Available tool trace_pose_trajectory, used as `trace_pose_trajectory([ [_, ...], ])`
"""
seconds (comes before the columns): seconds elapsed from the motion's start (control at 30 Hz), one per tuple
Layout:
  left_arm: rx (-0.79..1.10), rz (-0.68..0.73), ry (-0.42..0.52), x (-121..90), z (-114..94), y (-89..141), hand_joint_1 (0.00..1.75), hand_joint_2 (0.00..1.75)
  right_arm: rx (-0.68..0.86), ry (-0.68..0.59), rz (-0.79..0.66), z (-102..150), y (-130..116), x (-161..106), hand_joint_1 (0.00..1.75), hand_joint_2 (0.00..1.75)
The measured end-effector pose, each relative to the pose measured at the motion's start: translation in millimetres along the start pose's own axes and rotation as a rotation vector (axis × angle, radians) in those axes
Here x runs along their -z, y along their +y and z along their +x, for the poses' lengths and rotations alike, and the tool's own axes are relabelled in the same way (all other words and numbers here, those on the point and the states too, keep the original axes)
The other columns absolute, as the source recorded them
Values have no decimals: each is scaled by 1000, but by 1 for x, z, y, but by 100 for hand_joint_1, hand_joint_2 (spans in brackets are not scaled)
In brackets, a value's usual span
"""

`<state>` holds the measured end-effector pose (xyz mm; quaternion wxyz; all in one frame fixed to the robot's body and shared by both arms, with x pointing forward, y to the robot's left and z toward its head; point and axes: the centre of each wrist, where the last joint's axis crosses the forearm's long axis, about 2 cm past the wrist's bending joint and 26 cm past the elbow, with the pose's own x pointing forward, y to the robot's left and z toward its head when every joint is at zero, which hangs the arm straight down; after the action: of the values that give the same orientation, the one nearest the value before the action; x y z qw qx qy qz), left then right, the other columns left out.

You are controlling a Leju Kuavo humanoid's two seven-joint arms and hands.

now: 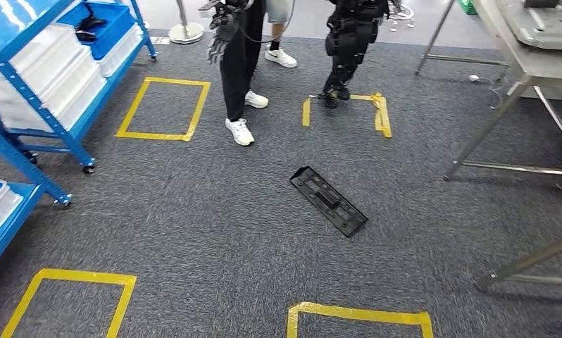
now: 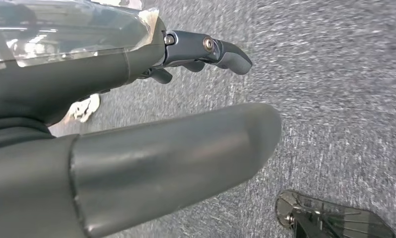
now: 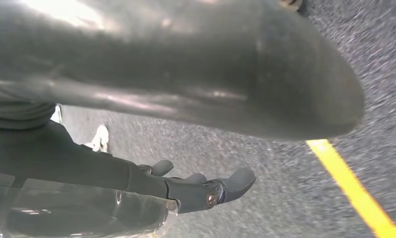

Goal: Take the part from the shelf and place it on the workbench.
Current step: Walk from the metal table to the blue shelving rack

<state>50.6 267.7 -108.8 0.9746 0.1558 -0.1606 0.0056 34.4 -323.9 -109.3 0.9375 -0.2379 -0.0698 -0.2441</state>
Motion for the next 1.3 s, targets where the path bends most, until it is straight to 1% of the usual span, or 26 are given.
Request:
trace_pose_trajectory([
  [0.27, 4, 1, 3, 0, -2, 1, 0, 0, 4, -6, 2, 3, 1, 0, 0, 0],
  [0.47, 5, -3, 3, 0, -2, 0, 0, 0, 1, -2, -3, 0, -2, 1, 0, 0],
  [0.77, 4, -8, 7, 0, -2, 0, 0, 0, 6, -10, 4, 5, 2, 0, 0, 0],
  [1.1, 1, -10, 8, 0, -1, 0, 0, 0, -1, 0, -4, 0, -1, 1, 0, 0],
  [1.3, 4, -9, 17, -1, -6, 0, 0, 0, 1, -2, -2, 1, 0, 0, 0, 0],
])
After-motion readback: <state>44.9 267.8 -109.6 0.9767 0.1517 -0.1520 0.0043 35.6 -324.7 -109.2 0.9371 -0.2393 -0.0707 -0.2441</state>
